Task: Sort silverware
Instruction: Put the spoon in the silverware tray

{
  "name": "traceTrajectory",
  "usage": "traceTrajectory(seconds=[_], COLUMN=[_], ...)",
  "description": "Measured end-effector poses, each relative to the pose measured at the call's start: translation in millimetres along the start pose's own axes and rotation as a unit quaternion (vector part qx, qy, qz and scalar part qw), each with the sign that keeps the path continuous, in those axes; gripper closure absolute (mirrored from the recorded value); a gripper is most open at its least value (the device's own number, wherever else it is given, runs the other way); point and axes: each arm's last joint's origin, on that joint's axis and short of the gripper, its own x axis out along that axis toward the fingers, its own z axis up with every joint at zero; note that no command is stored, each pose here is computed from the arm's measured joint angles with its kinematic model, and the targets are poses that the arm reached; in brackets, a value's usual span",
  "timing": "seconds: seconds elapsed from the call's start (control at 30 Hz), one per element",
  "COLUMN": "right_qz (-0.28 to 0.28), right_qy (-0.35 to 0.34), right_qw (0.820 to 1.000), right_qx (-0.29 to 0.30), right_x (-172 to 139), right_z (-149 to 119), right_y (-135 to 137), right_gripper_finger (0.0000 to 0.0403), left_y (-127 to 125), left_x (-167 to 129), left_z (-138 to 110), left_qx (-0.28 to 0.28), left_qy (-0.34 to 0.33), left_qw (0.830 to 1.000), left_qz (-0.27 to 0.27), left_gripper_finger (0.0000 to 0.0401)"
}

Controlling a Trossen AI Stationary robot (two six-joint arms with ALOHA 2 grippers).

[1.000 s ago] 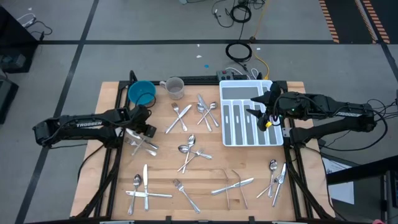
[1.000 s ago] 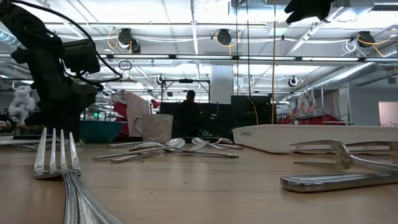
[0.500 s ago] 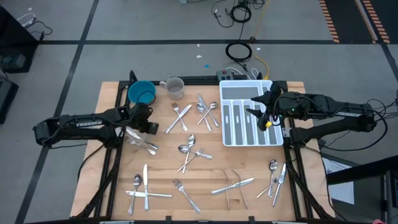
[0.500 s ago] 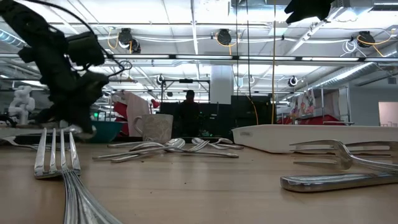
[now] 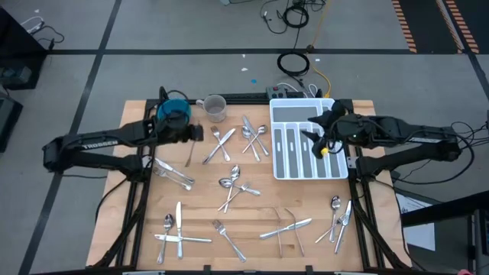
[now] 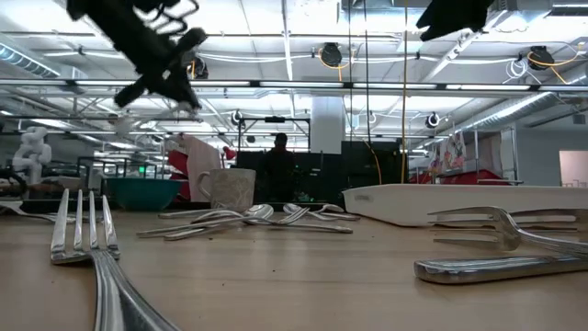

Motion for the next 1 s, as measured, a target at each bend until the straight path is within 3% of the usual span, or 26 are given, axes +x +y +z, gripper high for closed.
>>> traceTrajectory(seconds=[0.1, 0.27, 0.5, 0.63, 0.83, 1.0], right_qz=[-0.035, -0.042, 0.002, 0.014, 0.019, 0.085], right_qy=[0.009, 0.023, -0.051, -0.100, -0.094, -0.100], right_qw=[0.999, 0.999, 0.998, 0.989, 0.990, 0.981], right_qx=[-0.005, -0.021, 0.048, 0.109, 0.108, 0.139], right_x=[7, 24, 47, 57, 74, 51], right_z=[-1, 0, 20, 32, 31, 34], right_y=[2, 12, 30, 37, 46, 43], right_gripper_finger=[0.0172, 0.0172, 0.0172, 0.0172, 0.0172, 0.0172], left_y=[-21, -64, -125, -139, -156, -140], left_x=[-1, 13, 24, 19, 9, 22], left_z=[7, 15, 28, 41, 56, 55], left_qx=[0.007, 0.036, 0.053, 0.033, 0.015, 0.075], left_qy=[-0.049, -0.051, -0.119, -0.196, -0.247, -0.230], left_qw=[0.999, 0.998, 0.988, 0.977, 0.953, 0.968], left_qz=[0.018, 0.005, -0.082, -0.076, -0.172, -0.069], left_gripper_finger=[0.0386, 0.0386, 0.0386, 0.0386, 0.0386, 0.0386])
